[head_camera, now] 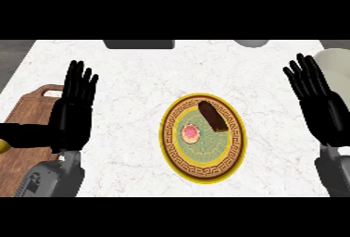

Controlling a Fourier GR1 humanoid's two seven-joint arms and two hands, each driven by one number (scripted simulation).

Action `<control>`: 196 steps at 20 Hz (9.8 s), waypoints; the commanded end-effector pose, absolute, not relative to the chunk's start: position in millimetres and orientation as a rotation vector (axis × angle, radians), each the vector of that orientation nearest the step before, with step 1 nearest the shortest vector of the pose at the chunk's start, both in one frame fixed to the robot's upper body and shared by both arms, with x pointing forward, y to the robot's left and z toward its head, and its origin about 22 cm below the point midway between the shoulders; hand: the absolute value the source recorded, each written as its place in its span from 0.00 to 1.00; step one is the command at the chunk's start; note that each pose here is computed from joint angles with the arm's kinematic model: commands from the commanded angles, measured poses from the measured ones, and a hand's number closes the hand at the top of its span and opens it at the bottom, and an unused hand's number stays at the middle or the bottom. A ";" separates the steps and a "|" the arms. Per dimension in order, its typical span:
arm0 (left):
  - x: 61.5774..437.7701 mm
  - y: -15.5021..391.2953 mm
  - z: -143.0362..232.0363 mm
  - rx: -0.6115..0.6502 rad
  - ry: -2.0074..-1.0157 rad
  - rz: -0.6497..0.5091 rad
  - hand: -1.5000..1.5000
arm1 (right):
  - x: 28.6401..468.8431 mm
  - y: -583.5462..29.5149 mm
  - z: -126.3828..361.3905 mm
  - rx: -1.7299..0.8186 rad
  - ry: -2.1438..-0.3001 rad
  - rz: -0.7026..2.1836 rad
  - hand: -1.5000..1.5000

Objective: Pick the cupcake from the plate and place it in the bowl

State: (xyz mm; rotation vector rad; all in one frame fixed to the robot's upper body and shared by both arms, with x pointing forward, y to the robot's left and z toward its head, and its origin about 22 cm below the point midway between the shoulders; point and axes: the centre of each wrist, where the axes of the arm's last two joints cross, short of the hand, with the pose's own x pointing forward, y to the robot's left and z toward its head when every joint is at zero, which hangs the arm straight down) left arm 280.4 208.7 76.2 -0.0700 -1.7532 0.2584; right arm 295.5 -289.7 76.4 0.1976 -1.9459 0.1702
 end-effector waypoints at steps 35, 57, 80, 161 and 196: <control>282.1 296.2 65.0 0.304 -1.584 -0.100 0.50 | 264.6 -138.1 189.3 -0.789 -1.231 0.850 0.00; 275.6 303.1 54.6 0.318 -1.577 -0.084 0.50 | 334.3 -87.1 132.0 -0.568 -0.716 1.237 0.00; 282.4 309.6 57.2 0.311 -1.557 -0.072 0.50 | 312.7 -52.6 70.5 -0.661 -0.762 1.226 0.00; 285.9 277.5 67.6 0.242 -1.610 -0.113 0.50 | 354.4 -496.5 156.0 -0.817 -1.429 1.079 1.00; 285.8 294.6 65.0 0.291 -1.623 -0.080 0.50 | 284.2 -580.5 177.2 -0.018 -1.694 0.214 0.00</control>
